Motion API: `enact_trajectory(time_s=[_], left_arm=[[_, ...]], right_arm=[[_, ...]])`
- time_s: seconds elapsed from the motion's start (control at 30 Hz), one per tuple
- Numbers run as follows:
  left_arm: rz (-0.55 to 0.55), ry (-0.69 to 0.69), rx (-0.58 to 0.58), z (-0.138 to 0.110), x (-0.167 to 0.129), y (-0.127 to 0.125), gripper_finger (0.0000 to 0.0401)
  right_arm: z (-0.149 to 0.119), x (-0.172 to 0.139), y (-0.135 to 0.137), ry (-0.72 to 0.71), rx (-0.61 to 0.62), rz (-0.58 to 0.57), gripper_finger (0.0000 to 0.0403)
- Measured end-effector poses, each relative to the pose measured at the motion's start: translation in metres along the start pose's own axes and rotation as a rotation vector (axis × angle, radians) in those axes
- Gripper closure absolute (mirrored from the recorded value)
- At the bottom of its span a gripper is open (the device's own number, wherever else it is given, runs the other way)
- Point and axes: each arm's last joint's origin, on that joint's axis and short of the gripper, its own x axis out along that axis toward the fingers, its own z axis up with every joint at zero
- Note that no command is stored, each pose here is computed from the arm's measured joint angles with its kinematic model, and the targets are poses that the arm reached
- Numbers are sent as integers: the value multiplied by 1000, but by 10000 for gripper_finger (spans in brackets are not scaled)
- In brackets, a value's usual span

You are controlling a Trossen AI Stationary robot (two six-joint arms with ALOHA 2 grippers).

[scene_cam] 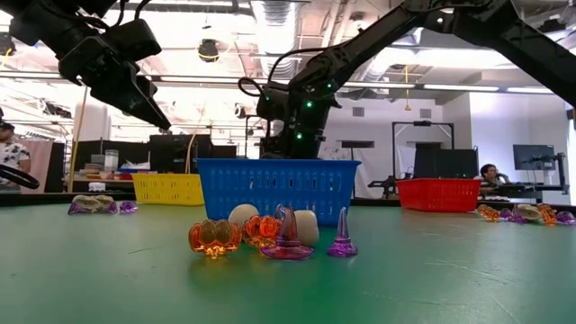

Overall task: Sort Halloween decoration
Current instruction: Put the white skull toy into the blue bin

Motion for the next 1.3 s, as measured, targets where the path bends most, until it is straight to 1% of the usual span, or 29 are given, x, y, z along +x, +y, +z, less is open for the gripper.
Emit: enact_trajectory(time_s=[0.1,0.23,0.43,0.6,0.7,0.77,0.8,0.93,1.13,1.23,1.3], left_arm=[[0,0,-4,0,0,0,200],[0,2,-3,0,0,0,200],[0,20,-4,-2,0,0,200],[0,20,-4,-2,0,0,200],[0,20,-4,-2,0,0,200],[-2,19,-4,-2,0,0,200],[-2,19,-4,-2,0,0,200],[-2,19,-9,-2,0,0,200],[-2,19,-16,-2,0,0,200],[-2,17,-15,-2,0,0,200],[-2,17,-15,-2,0,0,200]], right_arm=[[0,0,0,2,-1,6,211],[0,0,2,3,-9,8,262],[-2,-3,12,1,-71,27,332],[-2,-15,26,-21,-109,55,374],[0,-26,32,-52,-110,62,384],[2,-32,35,-84,-107,48,377],[4,-33,35,-105,-97,33,367],[10,-33,28,-148,-57,24,299],[13,-25,6,-156,2,5,198],[16,-25,1,-183,13,51,167],[18,-21,2,-197,11,81,158]])
